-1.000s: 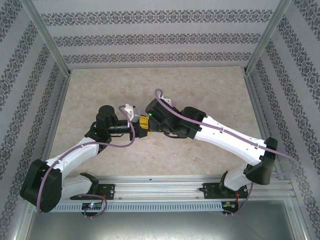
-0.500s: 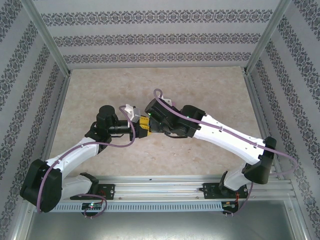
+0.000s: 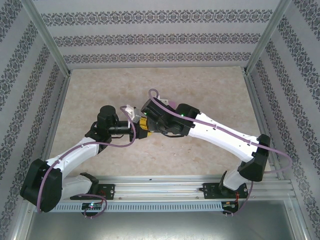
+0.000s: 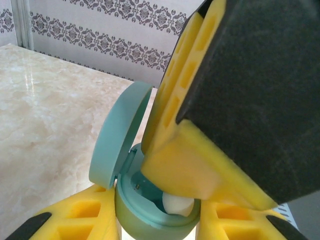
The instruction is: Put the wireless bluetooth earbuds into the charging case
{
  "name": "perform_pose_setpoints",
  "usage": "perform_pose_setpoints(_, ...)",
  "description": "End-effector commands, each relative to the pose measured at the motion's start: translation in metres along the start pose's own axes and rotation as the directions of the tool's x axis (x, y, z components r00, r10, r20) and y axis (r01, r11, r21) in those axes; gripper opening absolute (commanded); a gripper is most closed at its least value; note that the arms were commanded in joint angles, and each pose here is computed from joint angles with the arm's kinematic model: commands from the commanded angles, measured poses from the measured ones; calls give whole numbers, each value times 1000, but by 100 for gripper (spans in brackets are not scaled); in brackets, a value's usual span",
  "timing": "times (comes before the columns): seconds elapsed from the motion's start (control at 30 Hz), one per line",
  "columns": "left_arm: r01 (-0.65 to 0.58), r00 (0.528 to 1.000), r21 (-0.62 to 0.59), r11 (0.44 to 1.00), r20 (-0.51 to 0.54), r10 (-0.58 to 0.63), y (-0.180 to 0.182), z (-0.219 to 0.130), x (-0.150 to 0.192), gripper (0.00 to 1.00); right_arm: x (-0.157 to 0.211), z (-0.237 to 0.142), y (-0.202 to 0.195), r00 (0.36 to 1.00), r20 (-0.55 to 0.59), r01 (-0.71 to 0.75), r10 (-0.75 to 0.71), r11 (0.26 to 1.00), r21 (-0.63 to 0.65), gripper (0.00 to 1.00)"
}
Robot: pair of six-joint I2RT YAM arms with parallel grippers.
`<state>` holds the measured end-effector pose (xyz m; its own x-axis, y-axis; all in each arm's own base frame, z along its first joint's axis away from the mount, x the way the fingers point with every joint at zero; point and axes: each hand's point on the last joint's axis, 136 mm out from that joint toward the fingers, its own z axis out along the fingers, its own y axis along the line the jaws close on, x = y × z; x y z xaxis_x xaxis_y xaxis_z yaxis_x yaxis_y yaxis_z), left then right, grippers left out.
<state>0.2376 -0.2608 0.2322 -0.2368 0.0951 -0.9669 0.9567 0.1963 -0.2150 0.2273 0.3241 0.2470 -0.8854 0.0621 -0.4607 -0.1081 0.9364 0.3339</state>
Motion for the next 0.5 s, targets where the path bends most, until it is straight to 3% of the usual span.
perform_pose_setpoints(0.0, -101, 994, 20, 995, 38, 100, -9, 0, -22, 9, 7, 2, -3, 999, -32, 18, -17, 1000, 20, 26)
perform_pose_setpoints(0.07, -104, 994, 20, 994, 40, 103, -9, 0, -23, 10, 6, 1, -3, 999, -29, 17, -16, 1000, 16, 31)
perform_pose_setpoints(0.47, -96, 995, 20, 995, 37, 96, -9, 0, -21, 9, 2, -11, 5, 1000, 3, -19, 20, 998, -62, 40)
